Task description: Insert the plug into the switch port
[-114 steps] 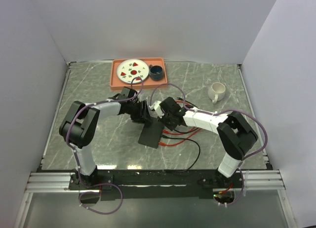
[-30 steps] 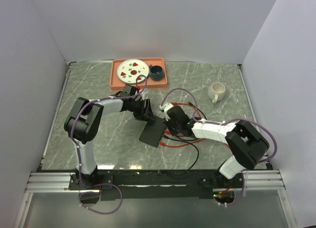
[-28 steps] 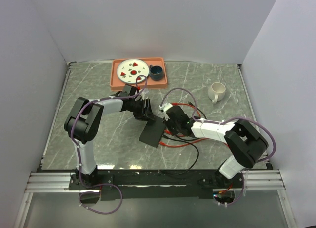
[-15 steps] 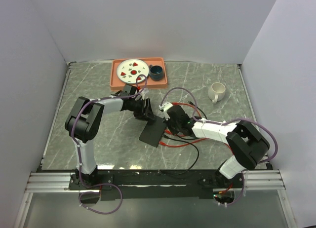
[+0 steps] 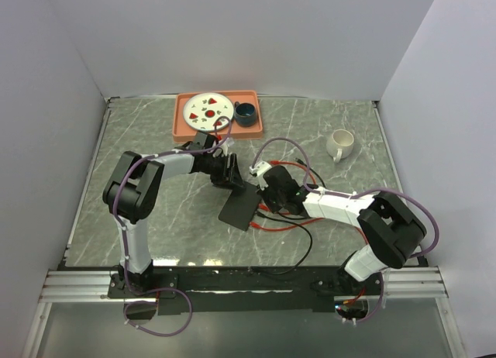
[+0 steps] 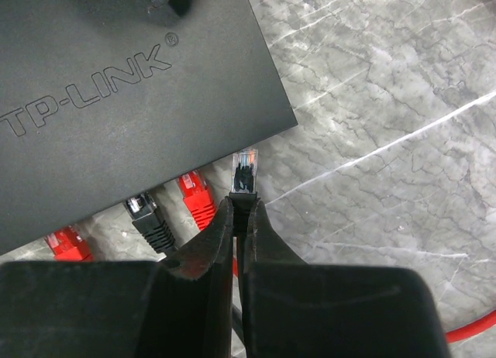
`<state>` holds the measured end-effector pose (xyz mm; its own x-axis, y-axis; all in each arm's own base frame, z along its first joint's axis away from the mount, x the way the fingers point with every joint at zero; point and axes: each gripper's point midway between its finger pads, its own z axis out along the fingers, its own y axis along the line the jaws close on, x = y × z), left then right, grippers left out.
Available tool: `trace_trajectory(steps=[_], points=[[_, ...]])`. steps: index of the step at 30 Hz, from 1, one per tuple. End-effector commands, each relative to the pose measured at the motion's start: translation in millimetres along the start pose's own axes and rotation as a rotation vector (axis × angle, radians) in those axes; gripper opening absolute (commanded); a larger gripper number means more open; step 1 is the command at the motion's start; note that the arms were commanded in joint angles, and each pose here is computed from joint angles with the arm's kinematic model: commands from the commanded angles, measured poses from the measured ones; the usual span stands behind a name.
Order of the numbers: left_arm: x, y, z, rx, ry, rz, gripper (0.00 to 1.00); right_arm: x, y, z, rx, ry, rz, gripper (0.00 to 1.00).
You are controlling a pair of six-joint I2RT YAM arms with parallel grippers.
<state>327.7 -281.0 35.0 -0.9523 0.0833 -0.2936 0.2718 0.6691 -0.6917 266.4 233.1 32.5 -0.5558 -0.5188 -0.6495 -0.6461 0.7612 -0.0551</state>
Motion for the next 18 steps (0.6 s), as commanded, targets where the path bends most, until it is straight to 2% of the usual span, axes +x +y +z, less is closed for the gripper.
trace_trajectory(steps=[1, 3, 6, 11, 18], points=[[18.0, 31.4, 14.7, -0.094, 0.058, 0.012, 0.63, -28.0, 16.8, -2.7, -0.08, -0.083, -0.043, 0.0], [14.7, 29.5, 13.8, -0.092, 0.054, 0.024, 0.63, -25.7, 21.5, -0.7, -0.101, -0.075, -0.066, 0.0], [12.7, 26.0, 13.1, -0.077, 0.061, 0.041, 0.63, -33.4, 35.5, -6.1, -0.15, -0.132, -0.098, 0.0], [19.7, 25.8, 13.0, -0.072, 0.088, 0.045, 0.61, -35.0, 33.8, -1.5, -0.116, -0.127, -0.097, 0.0], [45.7, 25.8, 16.9, -0.078, 0.128, 0.023, 0.54, -48.6, 24.0, -1.6, -0.046, -0.221, 0.001, 0.0]])
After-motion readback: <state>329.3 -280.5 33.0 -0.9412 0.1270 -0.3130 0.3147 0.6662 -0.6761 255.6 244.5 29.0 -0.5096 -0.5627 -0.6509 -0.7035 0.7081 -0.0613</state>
